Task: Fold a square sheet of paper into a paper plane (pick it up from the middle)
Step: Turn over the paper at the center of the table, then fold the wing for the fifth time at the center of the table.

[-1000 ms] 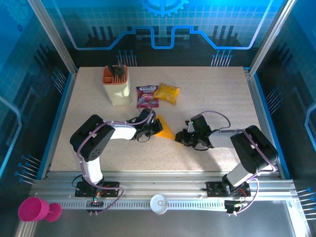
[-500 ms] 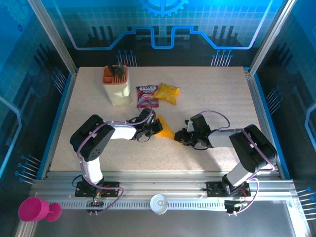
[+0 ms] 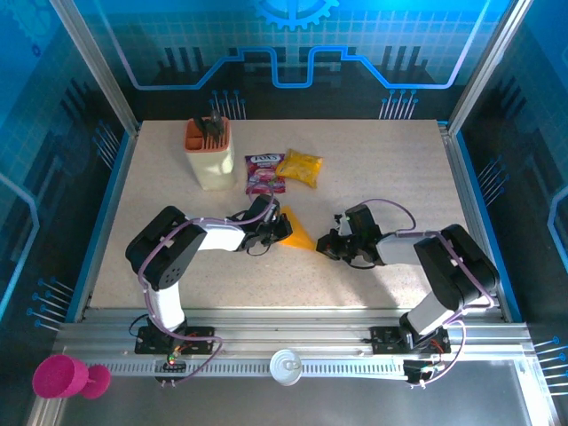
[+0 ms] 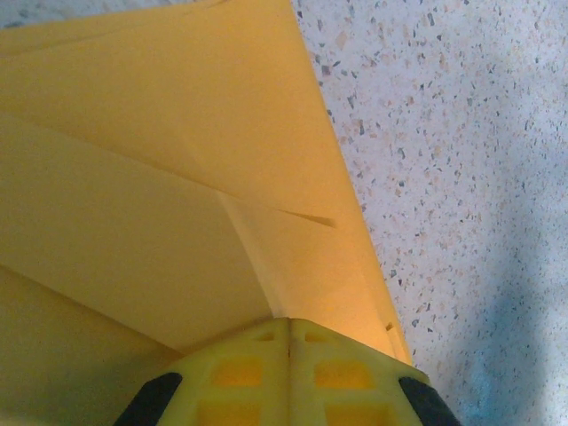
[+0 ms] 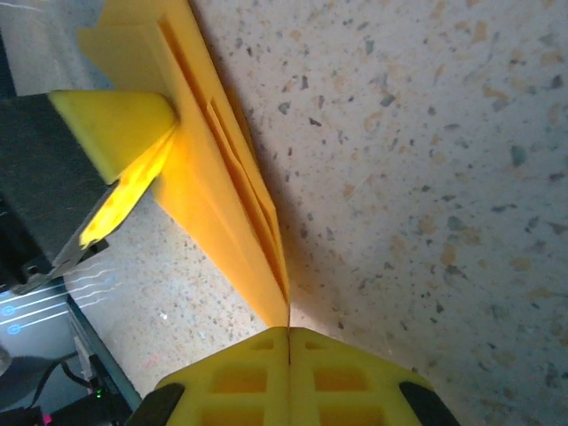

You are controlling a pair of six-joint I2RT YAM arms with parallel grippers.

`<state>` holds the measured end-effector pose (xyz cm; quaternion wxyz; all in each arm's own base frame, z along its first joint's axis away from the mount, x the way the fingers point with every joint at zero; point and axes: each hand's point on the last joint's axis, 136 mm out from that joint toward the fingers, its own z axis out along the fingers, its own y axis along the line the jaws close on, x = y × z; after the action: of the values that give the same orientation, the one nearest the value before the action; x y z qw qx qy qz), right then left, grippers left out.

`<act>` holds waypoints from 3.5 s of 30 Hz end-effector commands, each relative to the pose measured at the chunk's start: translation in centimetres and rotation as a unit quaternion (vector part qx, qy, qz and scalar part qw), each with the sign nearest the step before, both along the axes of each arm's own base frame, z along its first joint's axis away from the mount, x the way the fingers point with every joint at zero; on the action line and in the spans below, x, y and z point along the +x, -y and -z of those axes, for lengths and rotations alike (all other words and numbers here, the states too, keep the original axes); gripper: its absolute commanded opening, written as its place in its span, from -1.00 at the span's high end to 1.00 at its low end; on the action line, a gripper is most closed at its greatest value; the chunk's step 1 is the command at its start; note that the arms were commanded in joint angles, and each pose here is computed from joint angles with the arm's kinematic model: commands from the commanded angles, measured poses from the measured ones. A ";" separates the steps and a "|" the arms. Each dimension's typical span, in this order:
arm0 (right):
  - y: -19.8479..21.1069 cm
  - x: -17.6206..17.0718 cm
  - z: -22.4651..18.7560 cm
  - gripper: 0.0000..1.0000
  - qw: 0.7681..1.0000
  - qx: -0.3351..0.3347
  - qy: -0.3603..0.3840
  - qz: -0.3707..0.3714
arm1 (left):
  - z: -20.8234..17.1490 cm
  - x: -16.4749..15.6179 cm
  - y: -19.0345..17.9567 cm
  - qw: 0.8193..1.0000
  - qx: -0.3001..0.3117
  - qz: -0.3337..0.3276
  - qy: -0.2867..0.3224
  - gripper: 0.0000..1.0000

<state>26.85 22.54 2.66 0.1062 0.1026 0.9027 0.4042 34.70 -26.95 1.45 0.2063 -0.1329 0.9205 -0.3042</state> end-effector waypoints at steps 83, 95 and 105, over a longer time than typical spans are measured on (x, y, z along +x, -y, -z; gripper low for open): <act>8.5 1.3 -4.3 -0.08 0.996 -0.087 0.015 0.012 | -7.8 -8.2 9.4 0.984 -0.056 0.166 0.003 0.61; 7.4 -0.5 -2.6 0.05 0.999 -0.032 -0.006 0.013 | -4.2 -5.2 7.9 0.993 -0.011 0.113 0.007 0.67; 5.8 -0.2 -1.5 0.15 1.000 -0.023 -0.016 0.002 | -1.5 -3.7 6.7 0.994 -0.008 0.111 -0.014 0.76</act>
<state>26.67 15.82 4.29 0.1028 0.1111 0.9179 0.3668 30.52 -33.03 2.84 0.1565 -0.0487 0.9328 -0.3209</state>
